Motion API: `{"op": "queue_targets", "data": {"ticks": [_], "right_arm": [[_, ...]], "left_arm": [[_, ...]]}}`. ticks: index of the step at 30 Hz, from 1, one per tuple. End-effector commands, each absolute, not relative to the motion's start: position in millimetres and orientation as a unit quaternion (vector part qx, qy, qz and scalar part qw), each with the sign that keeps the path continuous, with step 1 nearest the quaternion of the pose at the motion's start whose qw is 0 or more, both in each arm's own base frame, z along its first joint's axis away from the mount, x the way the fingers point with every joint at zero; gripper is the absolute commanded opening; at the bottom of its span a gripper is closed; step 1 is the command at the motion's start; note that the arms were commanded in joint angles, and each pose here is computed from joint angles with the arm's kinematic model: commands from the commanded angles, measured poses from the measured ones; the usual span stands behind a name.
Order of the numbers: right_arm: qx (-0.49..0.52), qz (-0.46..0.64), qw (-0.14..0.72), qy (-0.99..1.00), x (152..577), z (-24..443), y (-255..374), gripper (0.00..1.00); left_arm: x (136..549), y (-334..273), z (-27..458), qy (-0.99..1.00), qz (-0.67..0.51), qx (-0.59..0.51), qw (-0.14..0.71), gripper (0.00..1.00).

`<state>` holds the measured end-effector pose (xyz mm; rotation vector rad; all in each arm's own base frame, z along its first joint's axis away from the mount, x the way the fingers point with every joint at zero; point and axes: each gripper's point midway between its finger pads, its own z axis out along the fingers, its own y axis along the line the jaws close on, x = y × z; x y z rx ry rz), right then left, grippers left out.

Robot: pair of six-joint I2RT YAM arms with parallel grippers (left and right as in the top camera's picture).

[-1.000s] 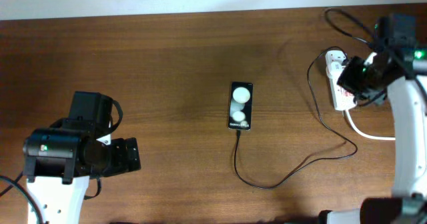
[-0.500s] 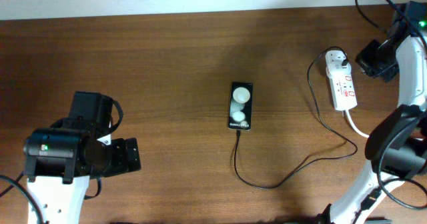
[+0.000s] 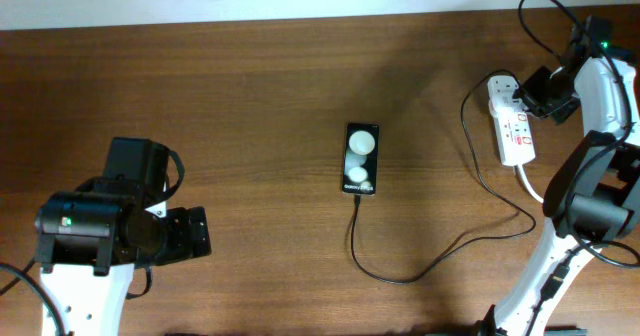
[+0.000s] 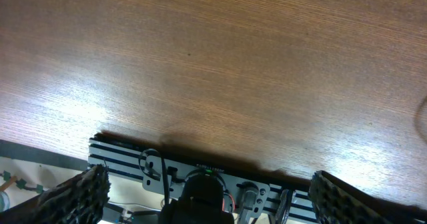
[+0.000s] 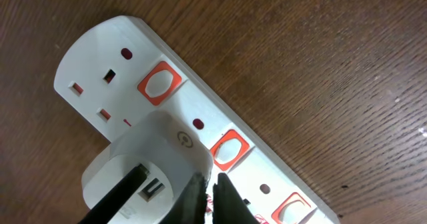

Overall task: Plug charger to phone and switch on socket
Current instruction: 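Press the red switch beside the plug with the right gripper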

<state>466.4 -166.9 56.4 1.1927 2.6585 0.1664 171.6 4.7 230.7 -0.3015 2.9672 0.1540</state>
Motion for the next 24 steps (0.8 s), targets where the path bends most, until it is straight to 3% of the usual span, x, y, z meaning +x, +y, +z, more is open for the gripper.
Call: {"op": "queue_targets", "data": {"ticks": [1,4,5,7,16,22,24], "right_arm": [[0.411,0.065,0.097,0.904,468.7,36.0,-165.5,0.12],[0.412,0.064,0.085,0.905,466.0,23.8,-164.6,0.14],[0.404,0.063,0.085,0.909,465.6,23.6,-164.6,0.05],[0.39,0.06,0.083,0.915,460.0,24.1,-173.0,0.04],[0.452,0.173,0.063,0.873,434.8,32.2,-199.5,0.09],[0.448,0.108,0.121,0.879,424.6,118.3,-214.9,0.04],[0.45,0.075,0.124,0.881,425.0,112.6,-220.7,0.05]], "left_arm": [[170.9,7.5,231.9,0.99,0.056,-0.104,0.083,0.99],[170.9,7.5,231.9,0.99,0.056,-0.104,0.083,0.99],[170.9,7.5,231.9,0.99,0.056,-0.104,0.083,0.99],[170.9,7.5,231.9,0.99,0.056,-0.104,0.083,0.99],[170.9,7.5,231.9,0.99,0.056,-0.104,0.083,0.99],[170.9,7.5,231.9,0.99,0.056,-0.104,0.083,0.99],[170.9,7.5,231.9,0.99,0.056,-0.104,0.083,0.99]]}}
